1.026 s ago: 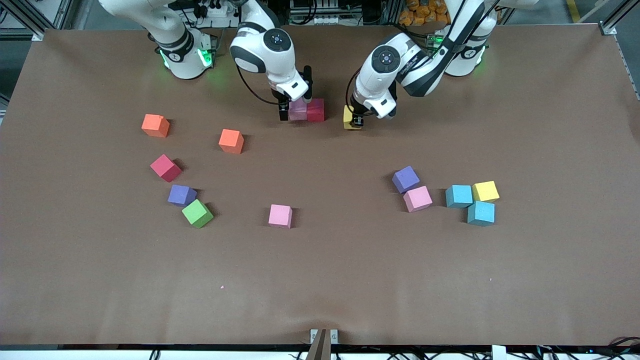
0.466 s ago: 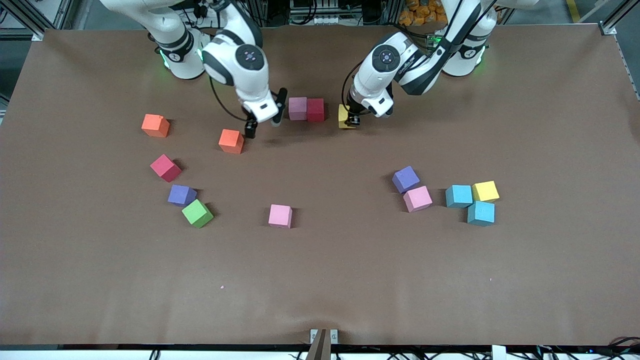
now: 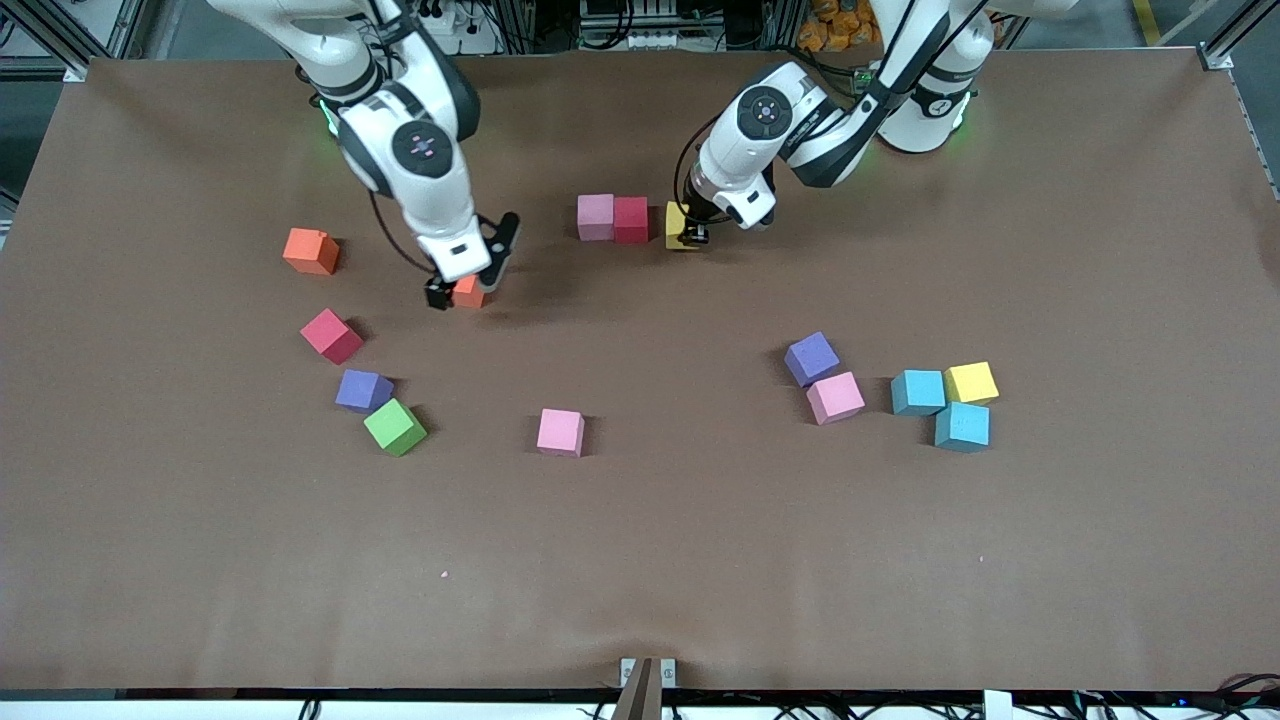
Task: Arrange 11 blocks into digit 3
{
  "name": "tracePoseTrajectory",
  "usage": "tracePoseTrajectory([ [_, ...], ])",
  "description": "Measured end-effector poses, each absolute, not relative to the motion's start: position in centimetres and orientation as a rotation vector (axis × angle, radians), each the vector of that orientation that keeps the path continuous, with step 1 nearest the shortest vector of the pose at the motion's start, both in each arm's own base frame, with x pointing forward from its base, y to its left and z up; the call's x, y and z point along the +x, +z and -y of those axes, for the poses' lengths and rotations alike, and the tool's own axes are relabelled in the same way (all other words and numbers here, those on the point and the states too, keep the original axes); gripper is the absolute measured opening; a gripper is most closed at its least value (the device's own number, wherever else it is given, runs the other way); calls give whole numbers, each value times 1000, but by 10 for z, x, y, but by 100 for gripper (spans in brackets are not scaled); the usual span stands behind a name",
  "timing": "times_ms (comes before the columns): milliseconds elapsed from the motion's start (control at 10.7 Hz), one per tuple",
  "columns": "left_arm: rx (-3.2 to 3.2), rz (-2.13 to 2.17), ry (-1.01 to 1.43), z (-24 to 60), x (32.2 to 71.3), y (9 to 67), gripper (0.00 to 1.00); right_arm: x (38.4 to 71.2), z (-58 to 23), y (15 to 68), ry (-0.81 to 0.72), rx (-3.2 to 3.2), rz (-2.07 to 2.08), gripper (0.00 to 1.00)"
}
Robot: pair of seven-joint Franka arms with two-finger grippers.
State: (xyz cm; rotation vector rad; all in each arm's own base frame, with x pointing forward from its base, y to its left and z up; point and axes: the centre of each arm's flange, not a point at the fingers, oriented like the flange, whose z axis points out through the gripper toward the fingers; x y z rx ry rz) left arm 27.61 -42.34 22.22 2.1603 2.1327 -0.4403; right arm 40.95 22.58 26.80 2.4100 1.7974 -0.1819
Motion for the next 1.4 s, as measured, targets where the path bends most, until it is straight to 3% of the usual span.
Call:
tracePoseTrajectory([
  [559, 2162, -2115, -472, 431, 264, 210, 56, 418, -212, 271, -144, 2259, -2062, 100],
  [1026, 2140, -2124, -487, 433, 262, 206, 56, 384, -208, 235, -211, 2259, -2121, 100],
  [1399, 2091, -2153, -496, 438, 258, 207, 56, 369, -227, 226, -167, 2263, -2144, 100],
])
